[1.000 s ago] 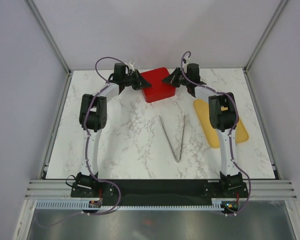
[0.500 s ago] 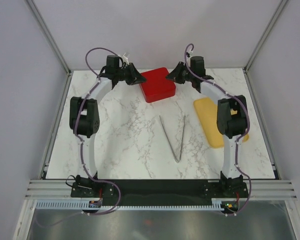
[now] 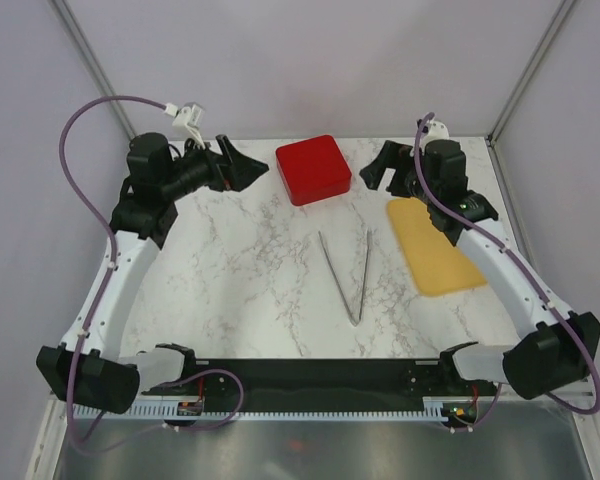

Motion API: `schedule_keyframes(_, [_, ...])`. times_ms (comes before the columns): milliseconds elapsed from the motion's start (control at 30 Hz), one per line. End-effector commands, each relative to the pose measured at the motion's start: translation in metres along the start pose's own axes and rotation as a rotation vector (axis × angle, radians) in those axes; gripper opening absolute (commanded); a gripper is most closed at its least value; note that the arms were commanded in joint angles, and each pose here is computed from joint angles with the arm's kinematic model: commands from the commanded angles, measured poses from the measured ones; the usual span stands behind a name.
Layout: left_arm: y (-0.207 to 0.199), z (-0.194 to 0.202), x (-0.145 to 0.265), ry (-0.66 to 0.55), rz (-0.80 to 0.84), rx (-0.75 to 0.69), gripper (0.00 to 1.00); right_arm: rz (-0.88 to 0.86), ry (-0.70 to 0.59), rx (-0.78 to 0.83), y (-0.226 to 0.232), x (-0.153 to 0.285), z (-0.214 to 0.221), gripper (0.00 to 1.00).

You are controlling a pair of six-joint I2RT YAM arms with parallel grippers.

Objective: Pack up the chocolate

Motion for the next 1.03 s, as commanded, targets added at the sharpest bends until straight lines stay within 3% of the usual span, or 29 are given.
schedule_keyframes(0, [0.006, 0.039, 0.022, 0.065, -0.071, -0.029, 1.0, 0.127, 0.024, 0.029, -0.027, 0.036, 0.024, 0.98])
schedule_keyframes(333, [-0.004, 0.078, 0.07, 0.049, -0.142, -0.055, 1.0, 0.088, -0.021, 0.055, -0.033, 0.09, 0.042, 0.98])
schedule_keyframes(1000, [-0.013, 0.06, 0.08, 0.001, -0.155, -0.09, 1.0, 0.117, -0.083, 0.099, -0.033, 0.102, 0.028, 0.98])
Point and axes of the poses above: each gripper's point midway between its finger pads, its own x axis back along the fingers, its own y axis along the line the jaws close on, z = x × y, the point moved 5 cm from there along x, back along the fingers, and after that the axes turned 7 degrees about -x, right-handed, at the moved point
